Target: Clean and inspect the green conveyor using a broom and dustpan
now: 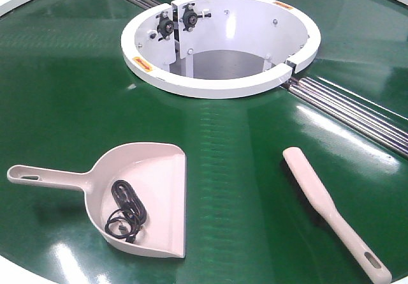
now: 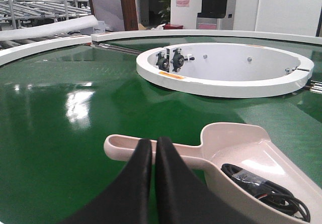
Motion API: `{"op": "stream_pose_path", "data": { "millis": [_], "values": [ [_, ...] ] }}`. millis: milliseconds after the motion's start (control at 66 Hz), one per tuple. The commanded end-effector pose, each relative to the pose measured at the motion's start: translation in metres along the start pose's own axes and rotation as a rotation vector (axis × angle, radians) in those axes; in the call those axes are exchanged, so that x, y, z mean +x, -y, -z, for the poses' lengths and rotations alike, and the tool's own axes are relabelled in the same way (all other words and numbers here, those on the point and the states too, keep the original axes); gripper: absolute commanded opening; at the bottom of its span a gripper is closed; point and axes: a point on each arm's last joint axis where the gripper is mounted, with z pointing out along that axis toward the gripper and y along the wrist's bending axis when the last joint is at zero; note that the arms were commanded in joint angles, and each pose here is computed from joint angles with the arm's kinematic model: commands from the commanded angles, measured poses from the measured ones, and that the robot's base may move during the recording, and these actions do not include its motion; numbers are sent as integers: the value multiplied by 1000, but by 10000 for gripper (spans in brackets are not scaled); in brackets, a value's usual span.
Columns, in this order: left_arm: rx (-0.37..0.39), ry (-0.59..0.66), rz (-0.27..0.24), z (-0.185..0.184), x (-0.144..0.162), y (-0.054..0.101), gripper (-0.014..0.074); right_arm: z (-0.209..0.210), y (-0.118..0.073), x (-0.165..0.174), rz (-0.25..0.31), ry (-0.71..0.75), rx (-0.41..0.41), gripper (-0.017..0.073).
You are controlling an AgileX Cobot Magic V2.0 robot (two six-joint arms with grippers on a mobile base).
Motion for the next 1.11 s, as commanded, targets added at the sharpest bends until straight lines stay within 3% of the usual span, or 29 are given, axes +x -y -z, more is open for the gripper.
{"op": "stream_pose_path", "data": {
  "millis": [0,61,182,424,1090],
  "values": [
    [3,57,11,0,3,1,-8,-1,4,2,-40,87,71,-10],
    [3,57,11,0,3,1,-8,-1,5,14,-55,80,83,-10],
    [3,57,11,0,3,1,-8,0,3,31,-26,75,51,-10],
    [3,56,11,0,3,1,-8,0,-2,31,25,68,-33,-10],
    [3,56,11,0,3,1,-8,0,-2,28,24,102,-36,-10]
  ]
}}
